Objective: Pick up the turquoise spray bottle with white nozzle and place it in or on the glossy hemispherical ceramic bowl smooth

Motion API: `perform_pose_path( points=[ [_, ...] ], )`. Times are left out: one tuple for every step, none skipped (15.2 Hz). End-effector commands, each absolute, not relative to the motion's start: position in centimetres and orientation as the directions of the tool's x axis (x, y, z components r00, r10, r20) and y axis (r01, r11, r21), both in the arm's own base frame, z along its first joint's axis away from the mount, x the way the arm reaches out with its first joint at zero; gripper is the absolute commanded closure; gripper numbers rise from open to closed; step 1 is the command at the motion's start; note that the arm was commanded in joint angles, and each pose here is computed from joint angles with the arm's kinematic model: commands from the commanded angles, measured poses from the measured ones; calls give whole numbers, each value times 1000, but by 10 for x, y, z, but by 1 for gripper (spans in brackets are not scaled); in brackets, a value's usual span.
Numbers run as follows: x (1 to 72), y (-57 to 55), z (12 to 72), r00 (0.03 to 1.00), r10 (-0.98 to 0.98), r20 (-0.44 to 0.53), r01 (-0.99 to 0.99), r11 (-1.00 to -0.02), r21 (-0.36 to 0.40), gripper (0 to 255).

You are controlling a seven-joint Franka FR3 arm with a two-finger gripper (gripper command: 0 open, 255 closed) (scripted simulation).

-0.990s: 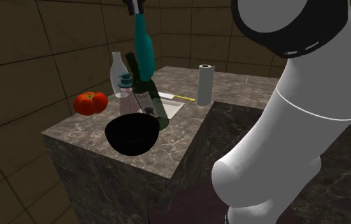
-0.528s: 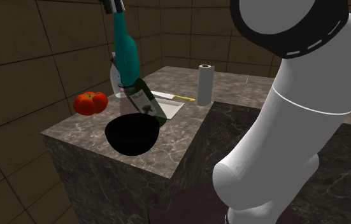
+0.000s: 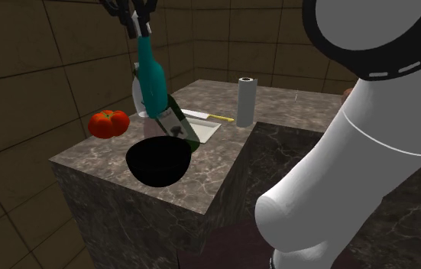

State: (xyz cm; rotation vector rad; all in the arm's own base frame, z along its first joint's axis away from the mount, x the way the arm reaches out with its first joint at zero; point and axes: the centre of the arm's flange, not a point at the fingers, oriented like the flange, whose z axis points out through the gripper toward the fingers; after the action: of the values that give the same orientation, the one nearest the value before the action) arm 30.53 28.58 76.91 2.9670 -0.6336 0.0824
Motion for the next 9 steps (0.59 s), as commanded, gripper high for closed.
perform_pose_path(
  points=[
    [306,286,758,912,-404,75,-410,-907,92,255],
    [306,286,753,912,-404,75,-410,-907,92,255],
    [306,286,748,912,-404,75,-410,-907,92,255],
    [306,286,743,912,-404,75,-410,-907,92,255],
    [306,286,737,912,-404,75,-410,-907,92,255],
    [306,286,732,912,-404,75,-410,-907,92,255],
    [306,286,727,912,-404,75,-410,-907,92,255],
    [306,286,721,912,-404,75,-410,-907,92,255],
    [306,286,716,912,-404,75,-410,-907,92,255]
  ],
)
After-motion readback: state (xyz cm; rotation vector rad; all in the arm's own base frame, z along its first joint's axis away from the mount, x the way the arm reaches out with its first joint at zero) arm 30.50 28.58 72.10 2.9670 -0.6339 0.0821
